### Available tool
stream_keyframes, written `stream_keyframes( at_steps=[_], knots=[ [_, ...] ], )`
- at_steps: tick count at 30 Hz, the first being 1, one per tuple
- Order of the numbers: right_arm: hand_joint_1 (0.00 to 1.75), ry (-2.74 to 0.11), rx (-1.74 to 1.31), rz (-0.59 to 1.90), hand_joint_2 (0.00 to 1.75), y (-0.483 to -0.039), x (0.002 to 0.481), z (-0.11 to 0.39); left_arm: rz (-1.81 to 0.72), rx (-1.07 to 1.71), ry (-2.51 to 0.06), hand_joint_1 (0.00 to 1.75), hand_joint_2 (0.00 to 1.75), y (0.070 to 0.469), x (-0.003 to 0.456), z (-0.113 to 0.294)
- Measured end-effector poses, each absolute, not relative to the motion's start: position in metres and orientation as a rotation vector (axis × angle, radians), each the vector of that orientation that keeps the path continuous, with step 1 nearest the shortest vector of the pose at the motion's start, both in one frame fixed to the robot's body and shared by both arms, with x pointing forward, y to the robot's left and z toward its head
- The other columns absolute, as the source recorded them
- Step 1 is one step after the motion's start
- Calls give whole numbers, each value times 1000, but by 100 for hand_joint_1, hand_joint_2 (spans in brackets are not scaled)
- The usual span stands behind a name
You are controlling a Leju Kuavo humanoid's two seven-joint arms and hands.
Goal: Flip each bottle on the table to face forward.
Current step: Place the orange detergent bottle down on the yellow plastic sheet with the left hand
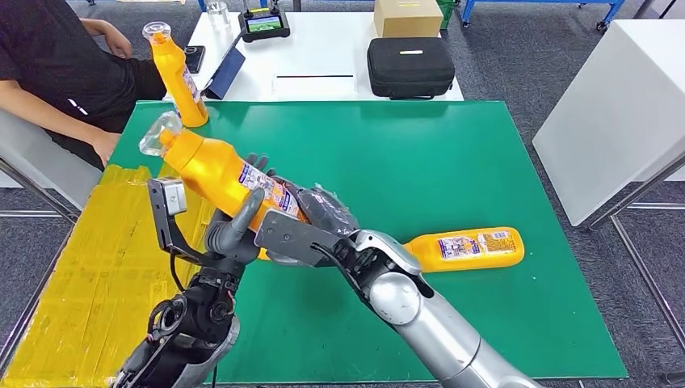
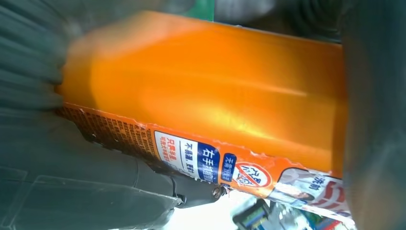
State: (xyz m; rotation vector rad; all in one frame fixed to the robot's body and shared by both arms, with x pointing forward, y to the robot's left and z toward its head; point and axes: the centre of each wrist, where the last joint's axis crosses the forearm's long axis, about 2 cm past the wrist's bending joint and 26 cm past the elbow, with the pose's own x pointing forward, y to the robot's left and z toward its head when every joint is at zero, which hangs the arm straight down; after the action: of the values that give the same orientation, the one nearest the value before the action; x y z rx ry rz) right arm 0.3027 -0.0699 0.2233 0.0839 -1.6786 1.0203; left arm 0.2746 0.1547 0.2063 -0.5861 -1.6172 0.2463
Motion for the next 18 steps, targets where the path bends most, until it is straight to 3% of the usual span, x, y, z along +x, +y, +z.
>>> stream_keyframes(
  at_steps=[8,9,10,12,13,14,18],
  knots=[
    [175,-1659,85,1038,175,-72,302,215,291,-564,-1621,175,175,157,269,197],
    [157,-1660,75,1037,175,-72,302,214,295,-563,-1623,175,175,157,268,196],
    [113,-1663,58,1033,175,-73,302,213,300,-564,-1628,175,175,158,267,196],
    [26,-1673,12,1020,87,-75,301,211,316,-563,-1653,175,175,160,265,196],
    [0,-1680,-13,1010,44,-77,301,209,329,-561,-1675,175,175,162,263,196],
    [0,-1684,-37,997,0,-79,301,207,347,-554,-1708,175,175,165,261,199],
    [0,-1659,-135,929,0,-103,298,190,434,-473,-1895,175,175,185,251,222]
  ],
)
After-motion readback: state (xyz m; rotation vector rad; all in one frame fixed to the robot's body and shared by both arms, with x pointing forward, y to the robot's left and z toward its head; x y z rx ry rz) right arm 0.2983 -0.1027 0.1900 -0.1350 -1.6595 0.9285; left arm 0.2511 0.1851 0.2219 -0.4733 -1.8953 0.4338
